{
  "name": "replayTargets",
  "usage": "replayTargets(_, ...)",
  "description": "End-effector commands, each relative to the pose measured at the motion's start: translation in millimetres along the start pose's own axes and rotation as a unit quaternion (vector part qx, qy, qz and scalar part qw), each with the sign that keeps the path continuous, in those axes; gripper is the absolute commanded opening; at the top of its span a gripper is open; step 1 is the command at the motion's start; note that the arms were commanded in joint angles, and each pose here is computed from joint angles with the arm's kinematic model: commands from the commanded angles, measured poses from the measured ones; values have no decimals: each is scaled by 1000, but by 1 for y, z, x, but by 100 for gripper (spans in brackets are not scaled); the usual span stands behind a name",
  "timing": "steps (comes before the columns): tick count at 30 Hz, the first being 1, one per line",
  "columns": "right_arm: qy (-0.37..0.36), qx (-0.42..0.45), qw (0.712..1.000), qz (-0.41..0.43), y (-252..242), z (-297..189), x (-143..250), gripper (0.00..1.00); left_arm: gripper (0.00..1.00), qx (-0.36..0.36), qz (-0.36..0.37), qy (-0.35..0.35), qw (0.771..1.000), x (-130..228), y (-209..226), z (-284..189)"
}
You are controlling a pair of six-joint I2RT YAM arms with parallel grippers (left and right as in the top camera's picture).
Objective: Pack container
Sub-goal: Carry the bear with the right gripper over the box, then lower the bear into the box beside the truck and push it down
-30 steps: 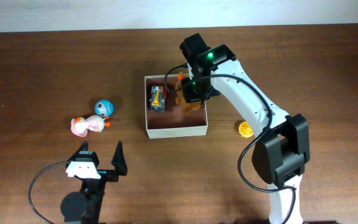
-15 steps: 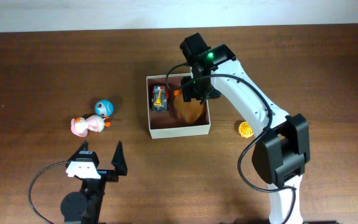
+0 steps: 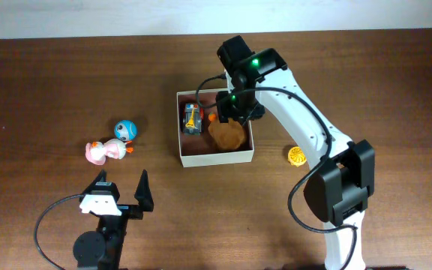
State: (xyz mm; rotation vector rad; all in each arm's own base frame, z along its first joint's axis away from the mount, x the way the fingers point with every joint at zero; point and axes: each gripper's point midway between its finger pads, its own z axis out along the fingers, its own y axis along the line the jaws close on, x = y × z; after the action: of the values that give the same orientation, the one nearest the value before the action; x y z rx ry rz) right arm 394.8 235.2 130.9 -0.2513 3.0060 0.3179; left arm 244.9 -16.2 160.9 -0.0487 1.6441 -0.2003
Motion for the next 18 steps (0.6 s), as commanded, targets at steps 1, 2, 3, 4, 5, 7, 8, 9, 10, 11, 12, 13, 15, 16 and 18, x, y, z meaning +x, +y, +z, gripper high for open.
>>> replayTargets(1, 10, -33, 998, -52, 39, -15, 16, 39, 99, 0, 8, -1, 1000, 2, 0, 0)
replayTargets(2, 15, -32, 998, -60, 42, -15, 21, 32, 100, 0, 8, -1, 1000, 2, 0, 0)
replayTargets(3, 20, -28, 997, -73, 46, -12, 25, 27, 99, 0, 8, -1, 1000, 2, 0, 0)
replayTargets(4, 24, -21, 996, -80, 48, -9, 29, 24, 100, 0, 8, -1, 1000, 2, 0, 0)
replayTargets(5, 25, -12, 996, -85, 49, -6, 32, 21, 100, 0, 8, -1, 1000, 2, 0, 0)
replayTargets(7, 26, 10, 995, -94, 47, -1, 36, 14, 100, 0, 8, -1, 1000, 2, 0, 0)
replayTargets(8, 28, 15, 995, -96, 47, 2, 37, 12, 100, 0, 8, -1, 1000, 2, 0, 0)
replayTargets(9, 29, 16, 995, -97, 48, 4, 38, 11, 100, 0, 8, -1, 1000, 2, 0, 0)
replayTargets(10, 32, 16, 994, -99, 48, 8, 40, 10, 100, 0, 8, -1, 1000, 2, 0, 0)
replayTargets(11, 33, 19, 994, -98, 47, 10, 40, 8, 100, 0, 8, -1, 1000, 2, 0, 0)
replayTargets(12, 34, 24, 994, -97, 45, 13, 40, 8, 100, 0, 8, -1, 1000, 2, 0, 0)
replayTargets(13, 35, 29, 994, -97, 42, 16, 41, 8, 100, 0, 8, -1, 1000, 2, 0, 0)
replayTargets(15, 39, 39, 994, -96, 37, 25, 43, 8, 100, 0, 8, -1, 1000, 2, 0, 0)
replayTargets(16, 40, 43, 994, -96, 34, 29, 43, 8, 100, 0, 8, -1, 1000, 2, 0, 0)
replayTargets(18, 42, 47, 993, -96, 32, 37, 45, 8, 100, 0, 8, -1, 1000, 2, 0, 0)
